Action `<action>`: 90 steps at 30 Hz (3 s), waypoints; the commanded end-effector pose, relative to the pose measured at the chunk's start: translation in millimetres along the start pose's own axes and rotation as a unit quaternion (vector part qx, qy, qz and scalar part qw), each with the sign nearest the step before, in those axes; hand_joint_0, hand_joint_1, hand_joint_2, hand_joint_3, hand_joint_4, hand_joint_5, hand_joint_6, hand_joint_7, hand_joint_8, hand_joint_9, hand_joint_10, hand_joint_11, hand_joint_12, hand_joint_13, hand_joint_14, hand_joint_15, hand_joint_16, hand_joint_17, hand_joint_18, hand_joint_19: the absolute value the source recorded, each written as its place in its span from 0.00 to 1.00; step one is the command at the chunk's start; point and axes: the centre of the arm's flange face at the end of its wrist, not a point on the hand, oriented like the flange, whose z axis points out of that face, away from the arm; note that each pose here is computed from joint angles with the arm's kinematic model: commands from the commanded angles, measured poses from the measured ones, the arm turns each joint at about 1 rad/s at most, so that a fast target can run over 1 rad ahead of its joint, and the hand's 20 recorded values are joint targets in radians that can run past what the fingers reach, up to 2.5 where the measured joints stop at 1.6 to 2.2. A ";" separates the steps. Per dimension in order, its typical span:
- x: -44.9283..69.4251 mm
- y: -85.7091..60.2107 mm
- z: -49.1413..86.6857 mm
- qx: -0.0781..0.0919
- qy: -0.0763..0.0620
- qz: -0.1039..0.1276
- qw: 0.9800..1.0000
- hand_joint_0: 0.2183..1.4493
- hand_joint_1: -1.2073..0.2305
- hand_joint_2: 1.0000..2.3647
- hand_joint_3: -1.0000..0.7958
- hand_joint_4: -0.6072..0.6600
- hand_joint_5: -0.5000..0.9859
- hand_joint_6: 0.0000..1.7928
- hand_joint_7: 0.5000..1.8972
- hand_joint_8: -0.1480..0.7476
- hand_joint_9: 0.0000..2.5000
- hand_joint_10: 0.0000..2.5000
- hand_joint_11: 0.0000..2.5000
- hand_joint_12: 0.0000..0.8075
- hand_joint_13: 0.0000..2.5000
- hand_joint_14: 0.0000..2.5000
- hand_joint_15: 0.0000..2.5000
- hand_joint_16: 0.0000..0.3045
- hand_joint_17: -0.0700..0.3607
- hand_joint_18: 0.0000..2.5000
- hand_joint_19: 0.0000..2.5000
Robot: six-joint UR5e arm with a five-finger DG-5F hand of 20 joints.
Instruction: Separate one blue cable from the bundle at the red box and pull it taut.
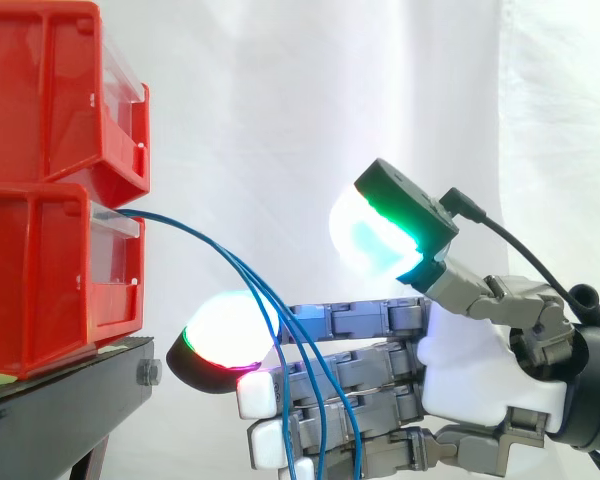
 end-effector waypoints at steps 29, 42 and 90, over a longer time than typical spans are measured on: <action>-10.3 19.7 17.4 0.000 0.009 -0.005 1.000 0.28 0.33 0.00 0.31 0.64 0.24 0.28 0.33 0.49 0.30 0.01 0.22 0.42 0.30 0.01 0.22 0.14 0.39 0.23 0.26; -4.8 23.4 20.6 -0.003 0.012 -0.004 1.000 0.28 0.33 0.00 0.31 0.64 0.24 0.28 0.33 0.50 0.30 0.01 0.22 0.42 0.30 0.01 0.22 0.14 0.39 0.23 0.26; 5.0 12.8 13.6 0.015 0.022 -0.016 1.000 0.29 0.34 0.00 0.31 0.64 0.24 0.28 0.34 0.49 0.30 0.01 0.22 0.42 0.30 0.01 0.22 0.14 0.39 0.23 0.26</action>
